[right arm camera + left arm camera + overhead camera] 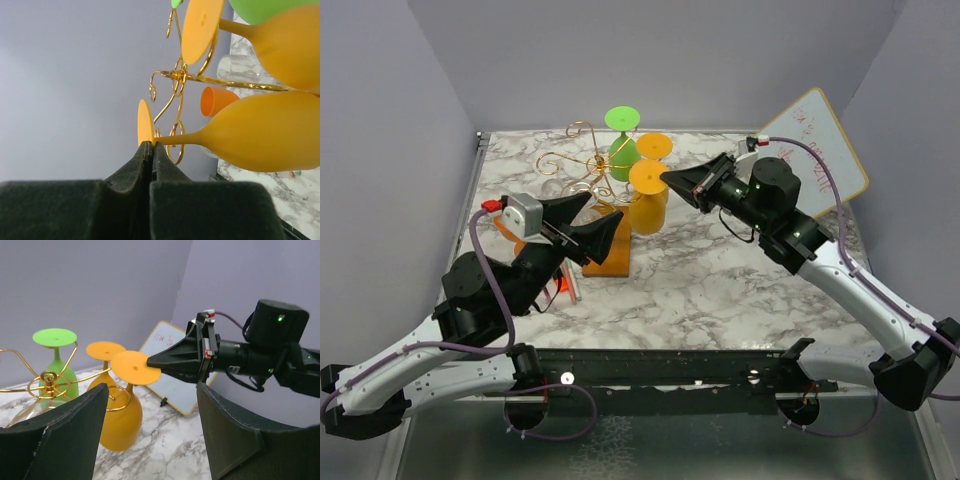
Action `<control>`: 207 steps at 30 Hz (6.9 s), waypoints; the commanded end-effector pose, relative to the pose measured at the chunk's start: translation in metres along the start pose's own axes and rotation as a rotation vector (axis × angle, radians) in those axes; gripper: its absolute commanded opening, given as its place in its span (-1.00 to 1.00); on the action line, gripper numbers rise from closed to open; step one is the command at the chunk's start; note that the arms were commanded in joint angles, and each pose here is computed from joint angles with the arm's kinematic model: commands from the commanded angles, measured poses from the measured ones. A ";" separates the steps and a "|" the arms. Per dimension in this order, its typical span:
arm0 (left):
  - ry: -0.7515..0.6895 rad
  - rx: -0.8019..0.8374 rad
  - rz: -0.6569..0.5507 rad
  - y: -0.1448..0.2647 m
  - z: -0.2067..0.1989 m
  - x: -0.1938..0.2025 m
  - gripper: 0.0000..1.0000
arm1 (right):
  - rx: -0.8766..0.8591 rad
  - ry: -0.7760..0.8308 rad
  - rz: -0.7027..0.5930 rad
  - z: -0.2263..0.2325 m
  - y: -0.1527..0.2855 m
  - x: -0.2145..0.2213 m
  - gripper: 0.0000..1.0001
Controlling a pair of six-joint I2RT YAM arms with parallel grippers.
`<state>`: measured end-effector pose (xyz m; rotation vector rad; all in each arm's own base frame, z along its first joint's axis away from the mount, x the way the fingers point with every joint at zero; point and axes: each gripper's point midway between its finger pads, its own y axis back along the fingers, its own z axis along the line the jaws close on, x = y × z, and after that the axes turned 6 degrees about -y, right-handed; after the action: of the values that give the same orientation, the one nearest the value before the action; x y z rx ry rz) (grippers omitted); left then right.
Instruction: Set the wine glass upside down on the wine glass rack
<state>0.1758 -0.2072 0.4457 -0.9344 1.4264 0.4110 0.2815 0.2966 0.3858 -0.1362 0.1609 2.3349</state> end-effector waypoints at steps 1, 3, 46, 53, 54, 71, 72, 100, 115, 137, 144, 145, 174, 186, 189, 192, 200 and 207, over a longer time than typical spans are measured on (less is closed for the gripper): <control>0.042 -0.052 -0.048 -0.001 0.008 -0.024 0.44 | -0.033 0.020 -0.003 0.014 -0.018 -0.003 -0.99; 0.053 -0.060 -0.062 0.000 0.010 -0.029 0.45 | -0.031 0.028 0.011 0.013 -0.024 -0.002 -0.99; 0.063 -0.196 0.016 0.000 0.030 -0.013 0.48 | -0.080 0.101 0.231 0.014 -0.021 0.035 -0.99; 0.063 -0.209 0.021 -0.001 0.032 -0.011 0.49 | -0.058 0.100 0.233 0.008 -0.016 0.036 -0.99; 0.063 -0.208 0.022 -0.001 0.031 -0.010 0.49 | -0.058 0.101 0.235 0.008 -0.016 0.036 -0.99; 0.030 -0.259 0.047 0.004 0.042 -0.010 0.50 | 0.048 0.211 0.081 -0.012 -0.021 0.008 -0.89; 0.029 -0.262 0.048 0.005 0.043 -0.010 0.50 | 0.061 0.218 0.073 -0.015 -0.022 0.006 -0.88; -0.314 -0.557 0.268 -0.038 0.083 -0.019 0.97 | 0.118 0.338 -0.103 -0.022 0.023 -0.024 0.36; -0.345 -0.845 0.394 -0.039 0.239 -0.010 0.98 | 0.144 0.351 -0.145 -0.032 0.056 -0.029 0.37; 0.215 -1.139 0.553 0.119 0.351 0.127 0.44 | 0.243 0.329 -0.132 -0.065 0.062 -0.026 0.36; 0.300 -1.078 0.650 0.127 0.339 0.171 0.52 | 0.261 0.309 -0.116 -0.073 0.063 -0.022 0.34; 0.310 -1.078 0.660 0.127 0.339 0.175 0.47 | 0.262 0.308 -0.115 -0.073 0.063 -0.021 0.35; 0.259 -1.200 0.650 0.125 0.364 0.141 -1.00 | 0.267 0.309 -0.167 -0.070 0.074 -0.030 0.32; 0.044 -1.115 0.282 0.078 0.327 -0.045 -1.00 | 0.253 0.303 -0.168 -0.064 0.069 -0.030 0.30; 0.001 -1.069 0.188 0.069 0.308 -0.086 -1.00 | 0.246 0.298 -0.158 -0.064 0.067 -0.029 0.29; -0.003 -0.950 0.121 0.052 0.281 -0.115 -1.00 | 0.243 0.291 -0.155 -0.063 0.065 -0.028 0.29; 0.123 -0.422 0.015 -0.006 0.183 -0.154 -1.00 | 0.216 0.313 -0.169 -0.056 0.066 -0.031 0.30; 0.305 -0.163 -0.052 -0.023 0.135 -0.172 -1.00 | 0.039 0.333 -0.145 -0.023 0.068 -0.022 0.39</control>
<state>0.2802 -0.0343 0.5750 -1.3352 1.5386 0.6228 0.2558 0.2249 0.3409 -0.4038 0.5050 2.1253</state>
